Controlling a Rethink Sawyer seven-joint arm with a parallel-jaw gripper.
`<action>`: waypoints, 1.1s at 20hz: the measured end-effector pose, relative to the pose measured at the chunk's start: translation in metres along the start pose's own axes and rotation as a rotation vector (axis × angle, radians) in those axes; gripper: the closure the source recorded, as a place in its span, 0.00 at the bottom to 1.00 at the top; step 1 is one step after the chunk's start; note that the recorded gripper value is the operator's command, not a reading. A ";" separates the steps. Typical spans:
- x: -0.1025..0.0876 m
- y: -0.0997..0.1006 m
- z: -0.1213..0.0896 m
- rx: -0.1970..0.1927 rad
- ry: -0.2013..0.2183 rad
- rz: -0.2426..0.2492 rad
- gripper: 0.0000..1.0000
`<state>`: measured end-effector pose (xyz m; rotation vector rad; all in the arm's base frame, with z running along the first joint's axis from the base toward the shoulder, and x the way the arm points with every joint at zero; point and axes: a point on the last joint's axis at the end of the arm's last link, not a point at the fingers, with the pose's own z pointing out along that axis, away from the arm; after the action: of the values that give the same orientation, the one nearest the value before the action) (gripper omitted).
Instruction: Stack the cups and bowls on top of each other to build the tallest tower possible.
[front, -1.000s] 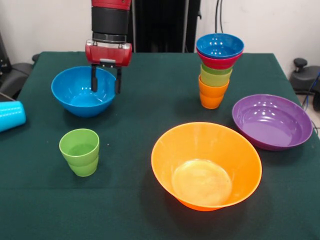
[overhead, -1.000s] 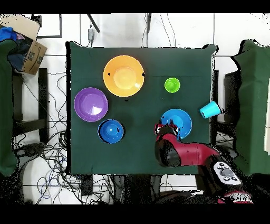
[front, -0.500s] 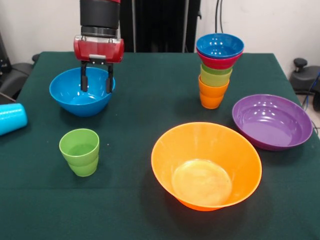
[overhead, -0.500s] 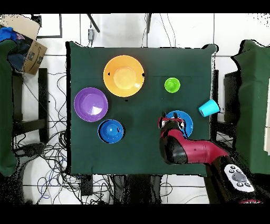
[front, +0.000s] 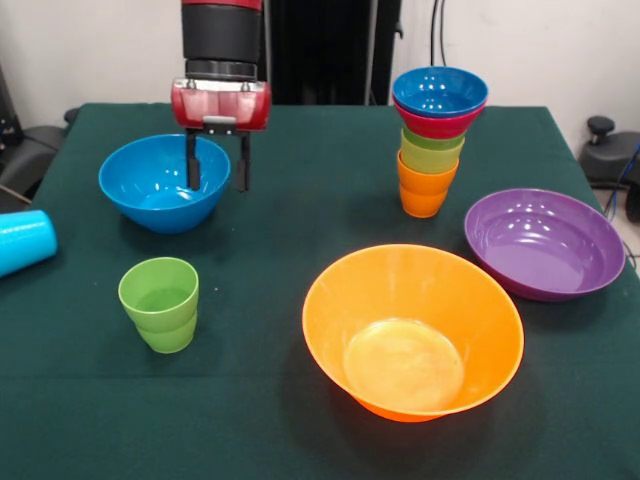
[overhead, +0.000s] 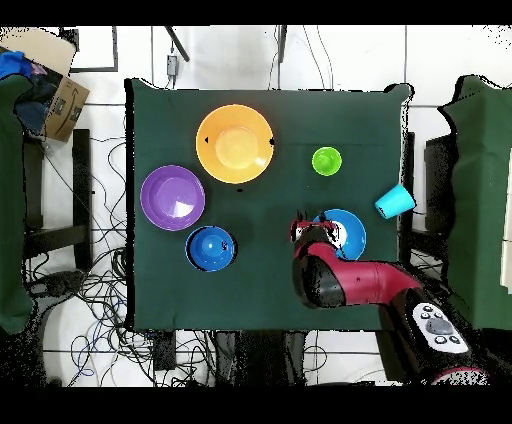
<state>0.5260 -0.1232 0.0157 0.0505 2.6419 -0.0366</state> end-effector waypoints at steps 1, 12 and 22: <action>0.002 0.004 0.001 -0.003 0.005 -0.006 0.00; 0.034 0.021 0.001 0.024 0.085 -0.076 0.00; 0.065 0.002 -0.003 0.073 0.154 -0.079 0.00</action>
<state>0.4674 -0.1194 -0.0132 -0.0270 2.7947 -0.1624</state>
